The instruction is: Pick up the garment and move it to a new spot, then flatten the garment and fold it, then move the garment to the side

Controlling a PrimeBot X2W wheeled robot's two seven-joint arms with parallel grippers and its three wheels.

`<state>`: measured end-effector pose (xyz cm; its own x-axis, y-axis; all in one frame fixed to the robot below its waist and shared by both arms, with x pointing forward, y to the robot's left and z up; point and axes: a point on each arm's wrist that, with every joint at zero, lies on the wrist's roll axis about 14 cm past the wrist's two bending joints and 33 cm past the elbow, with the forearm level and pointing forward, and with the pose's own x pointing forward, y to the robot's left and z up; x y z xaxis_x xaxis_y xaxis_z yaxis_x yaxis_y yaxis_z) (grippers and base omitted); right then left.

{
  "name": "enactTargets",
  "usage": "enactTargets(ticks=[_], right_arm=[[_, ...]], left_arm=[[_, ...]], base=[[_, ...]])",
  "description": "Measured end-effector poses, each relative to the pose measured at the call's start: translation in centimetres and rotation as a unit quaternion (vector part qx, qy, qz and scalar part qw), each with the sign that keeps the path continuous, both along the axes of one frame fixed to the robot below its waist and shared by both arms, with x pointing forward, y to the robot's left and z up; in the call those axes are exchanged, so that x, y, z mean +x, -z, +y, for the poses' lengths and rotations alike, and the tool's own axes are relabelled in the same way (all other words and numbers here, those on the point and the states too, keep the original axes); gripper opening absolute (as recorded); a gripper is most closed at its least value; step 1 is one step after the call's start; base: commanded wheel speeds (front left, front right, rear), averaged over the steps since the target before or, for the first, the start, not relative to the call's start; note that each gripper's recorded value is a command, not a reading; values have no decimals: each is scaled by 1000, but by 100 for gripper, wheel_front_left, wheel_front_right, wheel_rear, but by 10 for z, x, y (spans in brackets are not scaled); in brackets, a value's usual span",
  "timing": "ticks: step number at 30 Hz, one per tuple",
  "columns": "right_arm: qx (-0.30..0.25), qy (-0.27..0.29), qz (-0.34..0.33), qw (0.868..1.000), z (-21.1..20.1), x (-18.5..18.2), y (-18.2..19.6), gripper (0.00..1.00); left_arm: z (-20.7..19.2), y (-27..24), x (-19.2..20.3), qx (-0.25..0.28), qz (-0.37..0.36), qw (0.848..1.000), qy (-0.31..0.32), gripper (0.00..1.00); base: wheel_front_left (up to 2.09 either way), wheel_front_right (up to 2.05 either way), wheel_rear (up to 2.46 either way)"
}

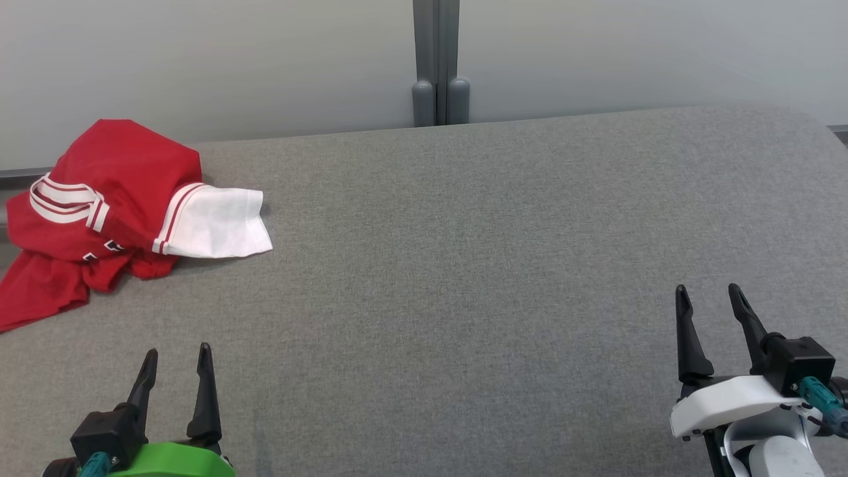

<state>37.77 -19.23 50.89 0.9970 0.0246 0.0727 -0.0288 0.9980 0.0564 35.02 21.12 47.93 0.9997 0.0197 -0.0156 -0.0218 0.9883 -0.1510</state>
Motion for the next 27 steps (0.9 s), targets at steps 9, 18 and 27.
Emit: enactTargets(ticks=[9,18,27], right_arm=[[-16,-4,3,1000,2,0,4,100],[-35,-9,2,999,4,-1,6,100],[-21,-2,9,1000,1,-3,11,100]], left_arm=[[-1,3,-1,15,1,1000,5,100],[-5,4,-2,34,-1,999,19,100],[-5,5,-1,26,2,999,19,100]], base=[[0,0,0],[0,0,0],[0,0,0]])
